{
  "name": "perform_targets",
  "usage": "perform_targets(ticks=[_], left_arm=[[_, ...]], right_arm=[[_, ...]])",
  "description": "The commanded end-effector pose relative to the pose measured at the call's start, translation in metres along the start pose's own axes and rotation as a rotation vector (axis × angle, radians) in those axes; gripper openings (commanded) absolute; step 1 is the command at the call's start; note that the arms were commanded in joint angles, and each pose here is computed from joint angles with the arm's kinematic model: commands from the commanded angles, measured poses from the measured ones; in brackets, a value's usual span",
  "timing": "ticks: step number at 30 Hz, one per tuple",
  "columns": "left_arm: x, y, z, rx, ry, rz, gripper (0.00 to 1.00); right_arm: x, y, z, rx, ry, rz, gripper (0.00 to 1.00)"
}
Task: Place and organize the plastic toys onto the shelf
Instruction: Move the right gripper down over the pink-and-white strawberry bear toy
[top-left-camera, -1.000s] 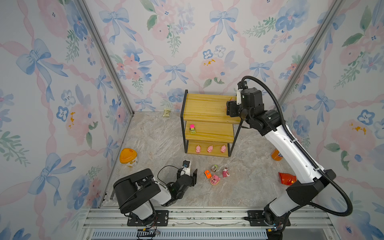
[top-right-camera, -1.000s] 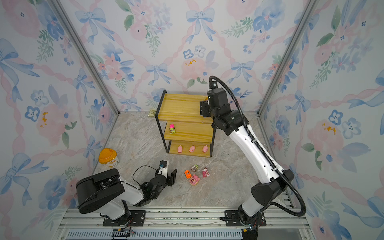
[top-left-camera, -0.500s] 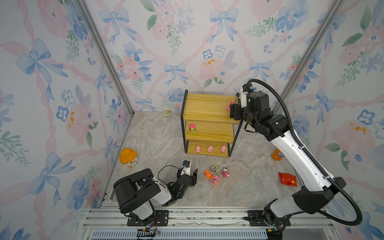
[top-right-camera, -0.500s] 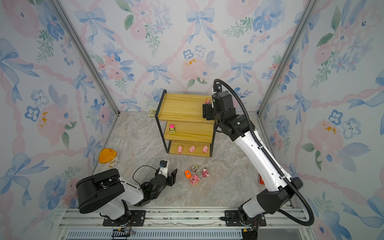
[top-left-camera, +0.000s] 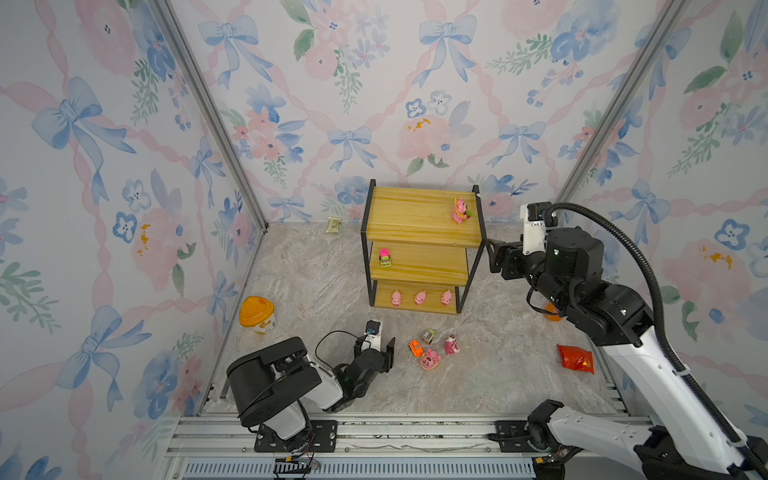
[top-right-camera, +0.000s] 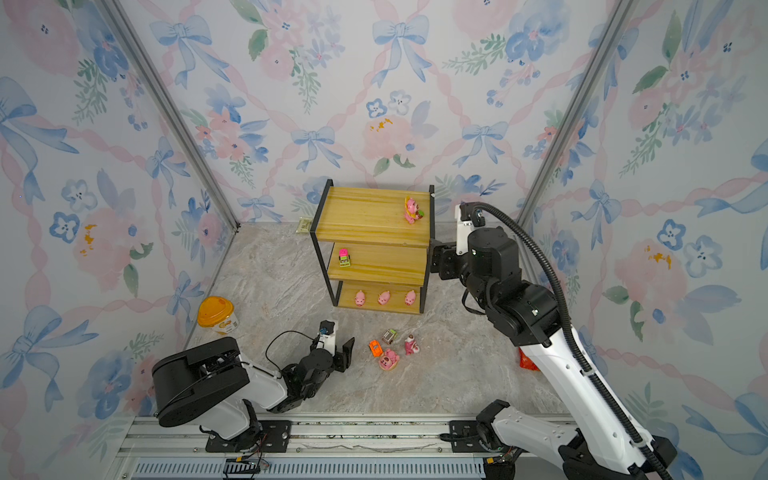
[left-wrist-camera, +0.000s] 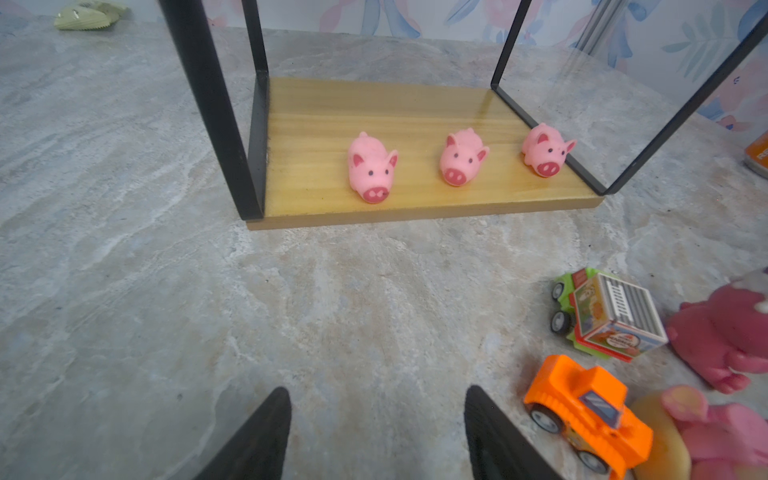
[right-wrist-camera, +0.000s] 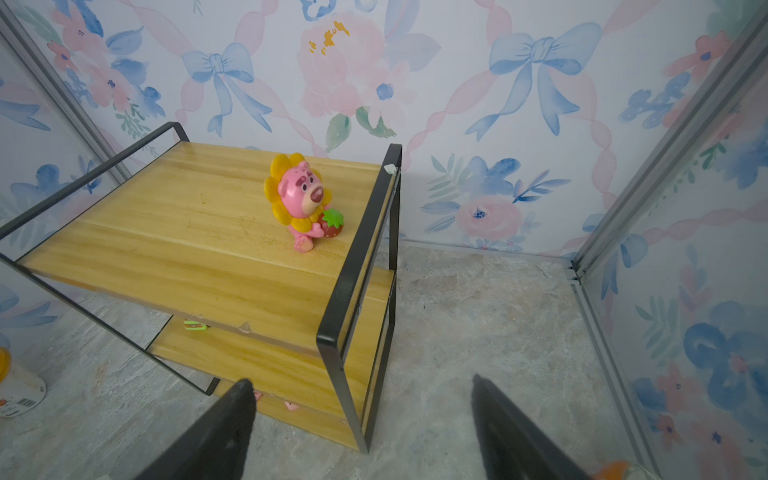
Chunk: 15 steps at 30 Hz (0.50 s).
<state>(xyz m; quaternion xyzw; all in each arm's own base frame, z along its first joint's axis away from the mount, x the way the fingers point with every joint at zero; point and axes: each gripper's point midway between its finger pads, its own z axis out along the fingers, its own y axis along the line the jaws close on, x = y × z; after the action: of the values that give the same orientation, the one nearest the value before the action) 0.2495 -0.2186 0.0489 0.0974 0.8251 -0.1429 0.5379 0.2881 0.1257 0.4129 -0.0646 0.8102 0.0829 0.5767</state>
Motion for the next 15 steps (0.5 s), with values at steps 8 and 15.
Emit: perform_targets(ticks=[8,15], left_arm=[[0.001,-0.001,0.004,0.001,0.010,0.015,0.67],[0.004,0.001,-0.002,0.015,0.016,-0.005,0.67]], right_arm=[[0.125,0.035,-0.017,-0.124,0.253,0.014,0.82],[0.202,0.048,-0.024,-0.095,0.410,-0.063,0.79]])
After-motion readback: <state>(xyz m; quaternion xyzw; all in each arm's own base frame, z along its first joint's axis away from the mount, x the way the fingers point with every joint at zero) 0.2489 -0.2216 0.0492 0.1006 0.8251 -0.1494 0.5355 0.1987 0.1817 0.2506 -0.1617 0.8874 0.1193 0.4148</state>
